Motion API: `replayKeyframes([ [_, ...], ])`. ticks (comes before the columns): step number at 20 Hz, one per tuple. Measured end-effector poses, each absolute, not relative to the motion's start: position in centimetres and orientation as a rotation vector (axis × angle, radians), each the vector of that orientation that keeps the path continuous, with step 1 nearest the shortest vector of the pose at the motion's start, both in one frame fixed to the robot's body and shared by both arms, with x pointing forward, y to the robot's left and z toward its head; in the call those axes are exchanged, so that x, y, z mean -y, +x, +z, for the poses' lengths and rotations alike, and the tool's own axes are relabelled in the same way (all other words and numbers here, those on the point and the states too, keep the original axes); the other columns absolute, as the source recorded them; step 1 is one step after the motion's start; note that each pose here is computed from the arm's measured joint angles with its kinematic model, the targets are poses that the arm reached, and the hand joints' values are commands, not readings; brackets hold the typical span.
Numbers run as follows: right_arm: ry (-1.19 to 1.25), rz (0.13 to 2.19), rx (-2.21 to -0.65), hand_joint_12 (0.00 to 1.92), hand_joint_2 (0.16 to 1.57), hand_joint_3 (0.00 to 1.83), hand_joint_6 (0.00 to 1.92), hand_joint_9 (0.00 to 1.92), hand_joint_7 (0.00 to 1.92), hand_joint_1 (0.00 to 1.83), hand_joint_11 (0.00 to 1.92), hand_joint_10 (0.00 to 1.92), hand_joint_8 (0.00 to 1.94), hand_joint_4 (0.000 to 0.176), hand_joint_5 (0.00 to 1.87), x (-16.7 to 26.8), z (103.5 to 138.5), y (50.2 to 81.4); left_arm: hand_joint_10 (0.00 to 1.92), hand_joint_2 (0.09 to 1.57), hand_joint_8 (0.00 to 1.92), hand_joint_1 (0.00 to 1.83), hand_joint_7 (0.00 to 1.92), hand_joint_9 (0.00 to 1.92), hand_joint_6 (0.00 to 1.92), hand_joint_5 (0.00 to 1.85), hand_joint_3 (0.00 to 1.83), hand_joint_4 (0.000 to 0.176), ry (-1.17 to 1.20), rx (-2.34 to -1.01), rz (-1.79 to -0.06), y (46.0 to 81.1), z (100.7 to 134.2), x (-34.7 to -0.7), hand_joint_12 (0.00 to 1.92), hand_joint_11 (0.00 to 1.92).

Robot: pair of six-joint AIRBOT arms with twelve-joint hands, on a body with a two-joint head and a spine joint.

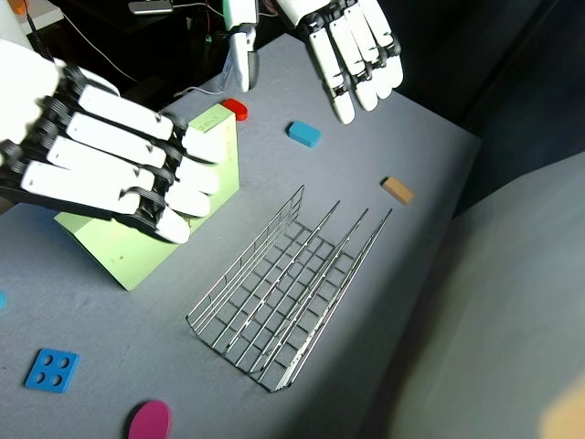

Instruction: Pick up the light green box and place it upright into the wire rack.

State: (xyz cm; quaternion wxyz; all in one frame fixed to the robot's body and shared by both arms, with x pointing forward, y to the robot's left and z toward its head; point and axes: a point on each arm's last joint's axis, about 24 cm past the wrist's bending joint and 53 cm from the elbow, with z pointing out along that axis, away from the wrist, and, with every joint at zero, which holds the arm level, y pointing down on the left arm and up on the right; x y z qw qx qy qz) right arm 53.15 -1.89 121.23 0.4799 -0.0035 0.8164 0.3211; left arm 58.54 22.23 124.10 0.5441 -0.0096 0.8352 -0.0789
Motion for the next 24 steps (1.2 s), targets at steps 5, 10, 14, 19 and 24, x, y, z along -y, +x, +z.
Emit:
replayKeyframes([
  [5,0.029,0.819,-2.078,0.69,0.95,0.0,0.0,0.15,0.13,0.69,0.0,0.0,0.0,0.033,0.11,-0.7,119.6,50.8,0.0,1.1,0.0,0.0,0.14,0.09,0.0,0.2,0.0,0.023,-0.007,-1.988,-0.142,58.6,124.4,-23.5,0.32,0.0],
  [10,0.129,0.831,-2.102,0.67,0.95,0.0,0.0,0.15,0.13,0.7,0.0,0.0,0.0,0.025,0.11,-1.1,119.0,50.6,0.0,1.11,0.0,0.0,0.13,0.08,0.0,0.21,0.0,0.023,-0.04,-2.001,-0.103,58.3,123.9,-25.2,0.32,0.0],
  [14,0.158,0.876,-2.161,0.7,0.95,0.0,0.0,0.16,0.13,0.7,0.0,0.0,0.0,0.025,0.12,-3.0,117.8,49.1,0.0,1.11,0.0,0.0,0.15,0.07,0.01,0.25,0.0,0.02,-0.058,-2.001,-0.072,58.0,123.7,-26.6,0.3,0.0],
  [19,0.203,0.841,-2.214,0.72,0.95,0.0,0.0,0.16,0.14,0.7,0.0,0.0,0.0,0.024,0.13,-3.6,115.9,50.1,0.01,1.14,0.01,0.0,0.2,0.13,0.01,0.29,0.0,0.018,-0.085,-1.999,-0.046,57.5,123.6,-27.9,0.46,0.0],
  [24,0.114,0.763,-2.29,0.74,0.95,0.0,0.0,0.17,0.15,0.7,0.0,0.0,0.0,0.024,0.13,-4.1,114.0,49.6,0.0,1.16,0.0,0.0,0.22,0.13,0.0,0.3,0.01,0.018,-0.112,-2.0,-0.045,57.0,123.5,-28.4,0.47,0.0],
])
